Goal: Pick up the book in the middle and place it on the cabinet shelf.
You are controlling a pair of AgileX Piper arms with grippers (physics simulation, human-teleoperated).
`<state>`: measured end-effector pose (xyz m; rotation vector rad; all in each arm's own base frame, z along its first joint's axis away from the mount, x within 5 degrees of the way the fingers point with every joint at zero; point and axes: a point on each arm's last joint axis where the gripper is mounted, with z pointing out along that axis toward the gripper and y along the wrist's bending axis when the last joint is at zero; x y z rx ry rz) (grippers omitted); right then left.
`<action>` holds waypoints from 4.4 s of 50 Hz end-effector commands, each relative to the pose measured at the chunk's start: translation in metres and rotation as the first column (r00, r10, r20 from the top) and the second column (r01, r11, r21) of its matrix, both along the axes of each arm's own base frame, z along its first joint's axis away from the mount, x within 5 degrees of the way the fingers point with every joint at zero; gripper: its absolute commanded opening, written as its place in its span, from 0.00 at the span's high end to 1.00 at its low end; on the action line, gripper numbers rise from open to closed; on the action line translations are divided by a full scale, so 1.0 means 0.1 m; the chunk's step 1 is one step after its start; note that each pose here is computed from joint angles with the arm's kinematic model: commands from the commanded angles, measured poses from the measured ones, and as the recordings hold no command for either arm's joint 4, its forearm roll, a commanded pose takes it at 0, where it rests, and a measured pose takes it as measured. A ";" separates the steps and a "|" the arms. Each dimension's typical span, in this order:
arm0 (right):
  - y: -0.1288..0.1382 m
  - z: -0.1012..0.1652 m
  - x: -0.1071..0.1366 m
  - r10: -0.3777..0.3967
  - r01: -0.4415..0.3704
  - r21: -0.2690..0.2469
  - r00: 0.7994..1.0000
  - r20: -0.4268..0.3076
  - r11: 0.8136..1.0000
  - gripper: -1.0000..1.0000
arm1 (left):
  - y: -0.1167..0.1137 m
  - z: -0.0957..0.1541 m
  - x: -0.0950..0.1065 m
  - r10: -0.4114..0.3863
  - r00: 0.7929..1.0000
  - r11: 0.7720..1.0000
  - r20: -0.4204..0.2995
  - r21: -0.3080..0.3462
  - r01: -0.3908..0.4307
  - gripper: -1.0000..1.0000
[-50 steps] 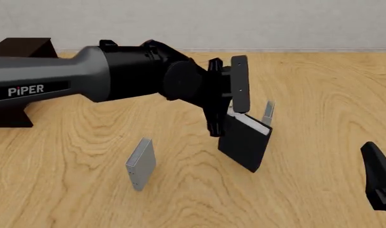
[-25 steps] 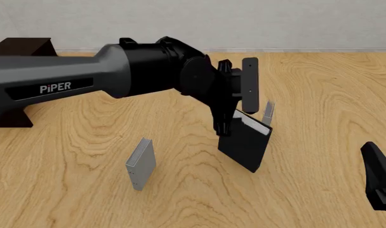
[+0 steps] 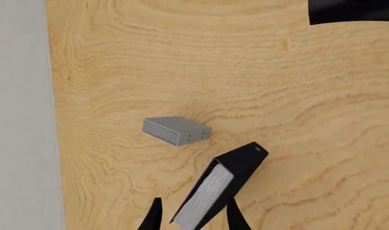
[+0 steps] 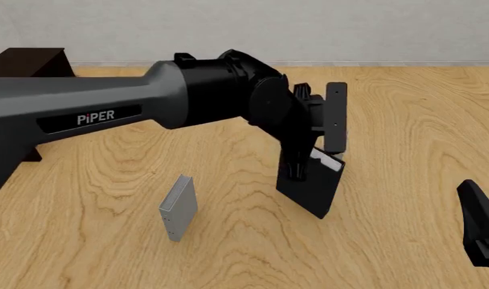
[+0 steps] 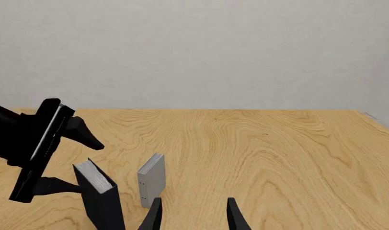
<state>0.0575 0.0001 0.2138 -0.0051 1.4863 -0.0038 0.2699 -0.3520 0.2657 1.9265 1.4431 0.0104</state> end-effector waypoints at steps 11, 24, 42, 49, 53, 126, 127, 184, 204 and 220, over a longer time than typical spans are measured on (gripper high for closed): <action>0.00 0.00 0.00 0.000 0.000 0.000 1.000 0.000 1.000 0.00 | -0.14 -0.16 -0.05 -0.021 0.999 0.999 -0.030 0.030 0.022 0.00; 0.00 0.00 0.00 0.000 0.000 0.000 1.000 0.000 1.000 0.00 | -0.17 -0.36 -0.11 -0.014 0.998 0.999 -0.058 0.039 0.017 0.00; 0.00 0.00 0.00 0.000 0.000 0.000 1.000 0.000 1.000 0.00 | -0.20 -0.59 -0.10 0.018 0.996 0.999 -0.090 0.038 -0.015 0.00; 0.00 0.00 0.00 0.000 0.000 0.000 1.000 0.000 1.000 0.00 | -0.21 -0.65 -0.12 0.024 0.995 0.999 -0.102 0.044 -0.019 1.00; 0.00 0.00 0.00 0.000 0.000 0.000 1.000 0.000 1.000 0.00 | -0.20 -0.63 -0.19 0.017 0.994 0.999 -0.105 0.041 -0.012 1.00; 0.00 0.00 0.00 0.000 0.000 0.000 1.000 0.000 1.000 0.00 | 0.51 0.30 -0.49 -0.008 1.000 1.000 -0.005 -0.013 0.008 1.00; 0.00 0.00 0.00 0.000 0.000 0.000 1.000 0.000 1.000 0.00 | 0.53 0.32 -0.52 -0.009 1.000 1.000 -0.005 -0.014 0.009 1.00; 0.00 0.00 0.00 0.000 0.000 0.000 1.000 0.000 1.000 0.00 | 1.51 1.19 -0.25 0.254 0.931 0.933 0.262 -0.321 -0.164 1.00; 0.00 0.00 0.00 0.000 0.000 0.000 1.000 0.000 1.000 0.00 | 1.92 1.33 0.01 0.396 0.859 0.889 0.324 -0.369 -0.271 1.00; 0.00 0.00 0.00 0.000 0.000 0.000 1.000 0.000 1.000 0.00 | 2.32 1.43 0.20 0.485 0.743 0.861 0.461 -0.401 -0.313 1.00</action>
